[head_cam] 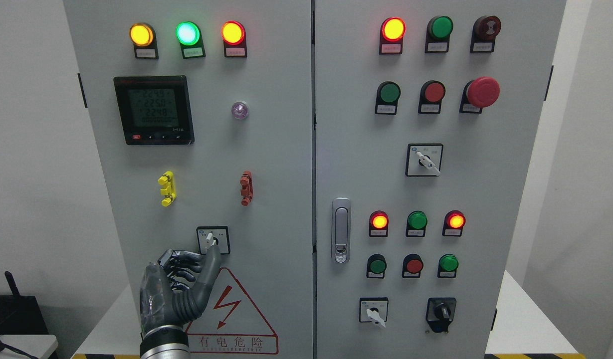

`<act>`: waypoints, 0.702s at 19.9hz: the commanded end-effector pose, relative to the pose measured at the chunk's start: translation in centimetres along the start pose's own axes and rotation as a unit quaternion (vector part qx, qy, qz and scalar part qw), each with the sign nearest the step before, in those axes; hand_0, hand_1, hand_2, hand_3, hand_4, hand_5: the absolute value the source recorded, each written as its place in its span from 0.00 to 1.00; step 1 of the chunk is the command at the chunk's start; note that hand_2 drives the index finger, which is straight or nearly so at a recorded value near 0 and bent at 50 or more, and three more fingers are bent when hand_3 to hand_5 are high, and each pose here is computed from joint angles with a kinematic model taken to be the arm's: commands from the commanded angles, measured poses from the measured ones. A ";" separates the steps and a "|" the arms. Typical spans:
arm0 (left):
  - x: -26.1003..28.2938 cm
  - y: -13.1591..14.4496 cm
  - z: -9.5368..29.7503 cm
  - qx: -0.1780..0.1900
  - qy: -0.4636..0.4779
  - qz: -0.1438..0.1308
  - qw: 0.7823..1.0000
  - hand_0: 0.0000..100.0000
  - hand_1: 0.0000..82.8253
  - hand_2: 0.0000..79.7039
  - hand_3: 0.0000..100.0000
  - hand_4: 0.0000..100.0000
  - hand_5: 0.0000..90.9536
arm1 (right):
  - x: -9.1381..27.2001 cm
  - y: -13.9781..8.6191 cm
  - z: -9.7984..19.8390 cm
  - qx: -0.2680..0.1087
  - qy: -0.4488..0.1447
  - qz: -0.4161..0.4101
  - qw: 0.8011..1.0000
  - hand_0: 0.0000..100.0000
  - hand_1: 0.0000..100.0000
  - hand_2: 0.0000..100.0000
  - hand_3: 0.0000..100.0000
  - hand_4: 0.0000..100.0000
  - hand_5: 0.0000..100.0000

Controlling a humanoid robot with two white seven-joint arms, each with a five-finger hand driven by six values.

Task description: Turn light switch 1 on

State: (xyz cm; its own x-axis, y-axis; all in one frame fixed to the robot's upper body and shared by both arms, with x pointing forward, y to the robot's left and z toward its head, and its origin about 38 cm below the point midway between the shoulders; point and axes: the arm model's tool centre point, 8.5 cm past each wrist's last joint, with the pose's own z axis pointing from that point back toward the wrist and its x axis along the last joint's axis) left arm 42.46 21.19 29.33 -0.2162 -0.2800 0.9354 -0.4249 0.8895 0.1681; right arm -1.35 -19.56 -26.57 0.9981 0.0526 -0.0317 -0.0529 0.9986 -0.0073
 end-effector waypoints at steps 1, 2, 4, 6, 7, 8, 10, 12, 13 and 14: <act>0.5 -0.5 0.0 -0.003 0.002 -0.001 1.000 0.11 0.58 0.72 0.75 0.77 0.81 | 0.0 0.0 0.0 0.001 0.000 -0.009 1.000 0.12 0.39 0.00 0.00 0.00 0.00; 0.5 -0.6 0.0 -0.005 0.002 -0.001 1.000 0.12 0.58 0.72 0.75 0.77 0.81 | 0.0 0.0 0.0 0.001 0.000 -0.008 1.000 0.12 0.39 0.00 0.00 0.00 0.00; 0.8 -0.7 -0.1 -0.004 0.002 0.000 1.000 0.12 0.58 0.72 0.75 0.77 0.81 | 0.0 0.0 0.0 0.001 0.000 -0.008 1.000 0.12 0.39 0.00 0.00 0.00 0.00; 0.7 -0.7 -0.2 -0.004 0.008 -0.003 1.000 0.13 0.57 0.72 0.75 0.77 0.81 | 0.0 0.0 0.0 0.001 0.000 -0.009 1.000 0.12 0.39 0.00 0.00 0.00 0.00; 0.8 -0.7 -0.2 -0.004 0.009 -0.002 1.000 0.13 0.57 0.72 0.76 0.78 0.81 | 0.0 0.0 0.0 0.001 0.000 -0.008 1.000 0.12 0.39 0.00 0.00 0.00 0.00; 0.8 -0.7 -0.3 -0.004 0.011 -0.004 1.000 0.13 0.57 0.72 0.76 0.78 0.81 | 0.0 0.0 0.0 0.001 0.000 -0.009 1.000 0.12 0.39 0.00 0.00 0.00 0.00; 0.7 -0.7 -0.3 -0.004 0.014 -0.005 1.000 0.13 0.57 0.72 0.76 0.78 0.81 | 0.0 0.0 0.0 0.001 0.000 -0.009 1.000 0.12 0.39 0.00 0.00 0.00 0.00; 1.0 -0.7 -0.4 -0.003 0.013 -0.003 1.000 0.14 0.57 0.72 0.76 0.78 0.81 | 0.0 0.0 0.0 0.001 0.000 -0.008 1.000 0.12 0.39 0.00 0.00 0.00 0.00; 1.0 -0.7 -0.4 -0.003 0.013 -0.004 1.000 0.14 0.57 0.73 0.76 0.78 0.81 | 0.0 0.0 0.0 0.001 0.000 -0.009 1.000 0.12 0.39 0.00 0.00 0.00 0.00; 0.9 -0.7 -0.4 -0.003 0.015 -0.004 1.000 0.14 0.57 0.73 0.76 0.78 0.81 | 0.0 0.0 0.0 0.001 0.000 -0.009 1.000 0.12 0.39 0.00 0.00 0.00 0.00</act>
State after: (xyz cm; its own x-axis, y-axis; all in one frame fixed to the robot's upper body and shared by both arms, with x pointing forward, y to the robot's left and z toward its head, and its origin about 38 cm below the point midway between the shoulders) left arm 42.81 20.70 29.91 -0.1849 -0.2786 0.9424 -0.4240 0.8877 0.1792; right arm -1.35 -19.56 -26.57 0.9981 0.0526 -0.0318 -0.0528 0.9986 -0.0072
